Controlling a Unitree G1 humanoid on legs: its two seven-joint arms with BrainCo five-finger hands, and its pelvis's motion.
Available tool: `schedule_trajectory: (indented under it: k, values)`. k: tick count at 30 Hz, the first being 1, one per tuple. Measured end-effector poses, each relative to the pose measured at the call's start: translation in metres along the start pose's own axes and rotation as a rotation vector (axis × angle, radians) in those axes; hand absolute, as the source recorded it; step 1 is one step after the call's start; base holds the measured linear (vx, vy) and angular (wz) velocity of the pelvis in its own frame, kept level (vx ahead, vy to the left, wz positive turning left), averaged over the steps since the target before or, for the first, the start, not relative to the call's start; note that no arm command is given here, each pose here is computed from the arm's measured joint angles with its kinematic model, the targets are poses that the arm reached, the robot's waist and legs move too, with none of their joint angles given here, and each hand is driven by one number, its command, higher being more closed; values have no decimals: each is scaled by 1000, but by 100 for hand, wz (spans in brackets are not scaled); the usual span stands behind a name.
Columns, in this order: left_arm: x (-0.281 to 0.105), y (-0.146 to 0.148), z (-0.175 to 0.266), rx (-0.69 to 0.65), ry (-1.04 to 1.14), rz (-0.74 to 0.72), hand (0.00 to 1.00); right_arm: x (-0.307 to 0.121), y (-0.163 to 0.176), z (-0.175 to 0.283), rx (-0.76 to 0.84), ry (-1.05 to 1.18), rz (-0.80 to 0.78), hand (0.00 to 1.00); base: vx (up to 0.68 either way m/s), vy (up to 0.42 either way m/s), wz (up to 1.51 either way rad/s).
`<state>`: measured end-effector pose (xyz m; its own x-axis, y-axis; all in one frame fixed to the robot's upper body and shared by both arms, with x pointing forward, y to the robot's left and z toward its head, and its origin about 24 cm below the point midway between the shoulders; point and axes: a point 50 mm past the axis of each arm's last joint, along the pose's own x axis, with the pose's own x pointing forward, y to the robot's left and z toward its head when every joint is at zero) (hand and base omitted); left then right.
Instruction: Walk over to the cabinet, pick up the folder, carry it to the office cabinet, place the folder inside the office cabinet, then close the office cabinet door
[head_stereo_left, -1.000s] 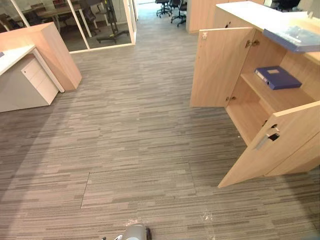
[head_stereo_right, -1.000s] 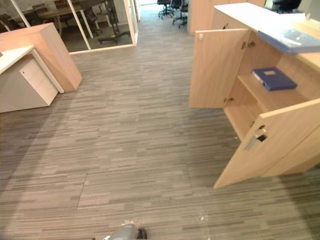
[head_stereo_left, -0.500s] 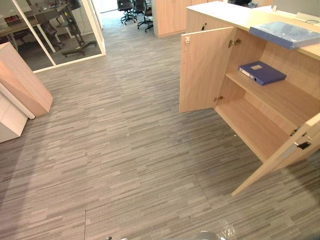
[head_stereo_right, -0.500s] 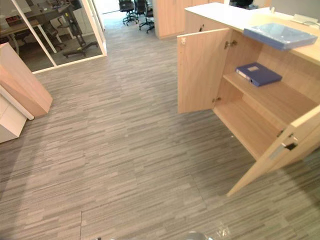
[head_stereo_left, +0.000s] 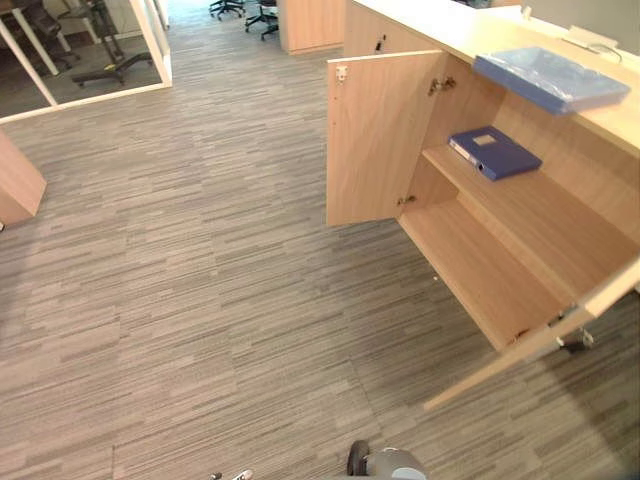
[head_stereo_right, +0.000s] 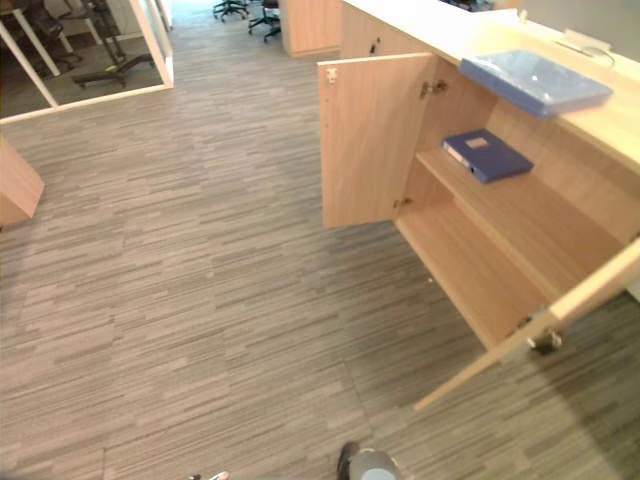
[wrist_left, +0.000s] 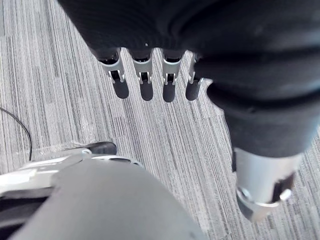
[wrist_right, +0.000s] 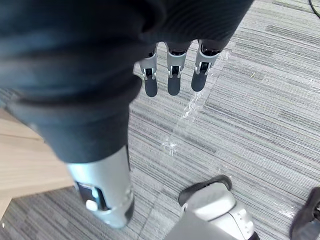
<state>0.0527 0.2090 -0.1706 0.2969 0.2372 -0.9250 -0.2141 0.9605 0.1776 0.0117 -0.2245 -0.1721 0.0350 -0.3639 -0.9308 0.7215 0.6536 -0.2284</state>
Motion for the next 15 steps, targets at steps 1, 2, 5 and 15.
schedule_trajectory:
  k: [1, 2, 5, 15]
  values:
    - [0, 3, -1, -46, 2, 13, 0, 0, -2, -4, 18, 11, -6, 0, 398, -235, 22]
    - [-1, 4, -2, -80, 4, 20, 0, 0, -2, -4, 19, 11, -8, 0, 366, -149, 5]
    - [-5, 1, -15, -221, 18, 38, 0, 0, -3, 3, -9, -11, -4, 0, 331, -66, -16]
    - [-5, -1, -9, -295, -8, 38, 0, -1, 18, 25, -43, -87, 44, 0, 367, 237, -77]
